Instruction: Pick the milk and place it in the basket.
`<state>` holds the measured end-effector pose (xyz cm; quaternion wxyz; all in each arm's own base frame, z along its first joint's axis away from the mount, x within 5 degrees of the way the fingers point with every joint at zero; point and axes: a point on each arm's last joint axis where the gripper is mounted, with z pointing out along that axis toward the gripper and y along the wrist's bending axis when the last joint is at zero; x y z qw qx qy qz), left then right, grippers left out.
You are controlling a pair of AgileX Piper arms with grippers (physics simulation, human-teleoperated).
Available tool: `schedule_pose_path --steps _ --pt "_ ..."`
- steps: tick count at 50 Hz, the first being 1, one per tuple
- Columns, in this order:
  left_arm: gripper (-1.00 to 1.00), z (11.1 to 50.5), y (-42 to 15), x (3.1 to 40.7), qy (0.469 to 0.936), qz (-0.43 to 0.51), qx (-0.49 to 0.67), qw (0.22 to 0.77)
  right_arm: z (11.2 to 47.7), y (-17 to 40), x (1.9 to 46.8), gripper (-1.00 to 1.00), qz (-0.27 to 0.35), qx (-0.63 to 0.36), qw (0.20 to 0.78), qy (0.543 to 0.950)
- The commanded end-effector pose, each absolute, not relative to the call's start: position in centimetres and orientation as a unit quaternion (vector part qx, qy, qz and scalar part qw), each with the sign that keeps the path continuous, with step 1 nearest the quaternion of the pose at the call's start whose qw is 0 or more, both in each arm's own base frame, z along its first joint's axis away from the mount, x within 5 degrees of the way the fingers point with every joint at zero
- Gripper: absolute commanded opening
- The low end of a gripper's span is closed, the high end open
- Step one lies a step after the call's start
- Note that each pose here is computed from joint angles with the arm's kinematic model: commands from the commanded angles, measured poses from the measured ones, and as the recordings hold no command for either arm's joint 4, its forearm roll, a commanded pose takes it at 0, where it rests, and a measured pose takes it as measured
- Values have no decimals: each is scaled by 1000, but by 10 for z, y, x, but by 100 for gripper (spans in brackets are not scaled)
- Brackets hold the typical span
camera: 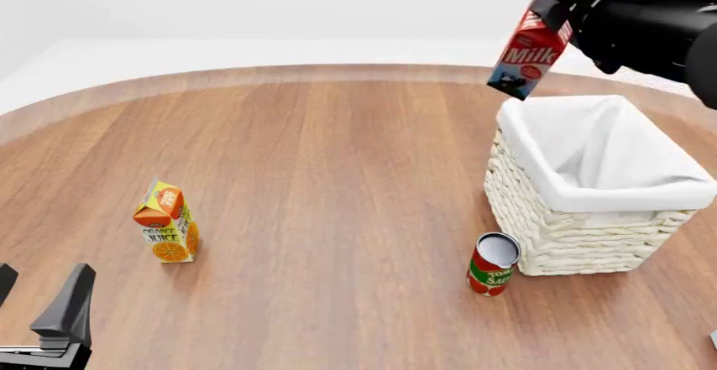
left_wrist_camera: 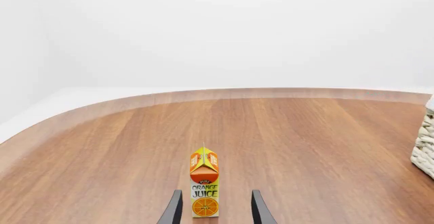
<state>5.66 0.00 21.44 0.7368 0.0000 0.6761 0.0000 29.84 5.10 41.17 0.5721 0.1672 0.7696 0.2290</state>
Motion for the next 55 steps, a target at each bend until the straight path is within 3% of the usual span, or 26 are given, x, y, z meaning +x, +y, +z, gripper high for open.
schedule_pose_path --steps 1,21,33,55 --pt "100 214 0 57 676 0 0 737 419 38 300 -100 232 189 594 747" --pt "100 214 0 57 676 0 0 737 415 11 287 -100 207 224 601 739" --pt "100 214 0 57 676 0 0 737 438 -1 267 -100 196 238 607 732" --pt "100 214 0 57 676 0 0 737 439 -10 265 -100 187 258 604 731"
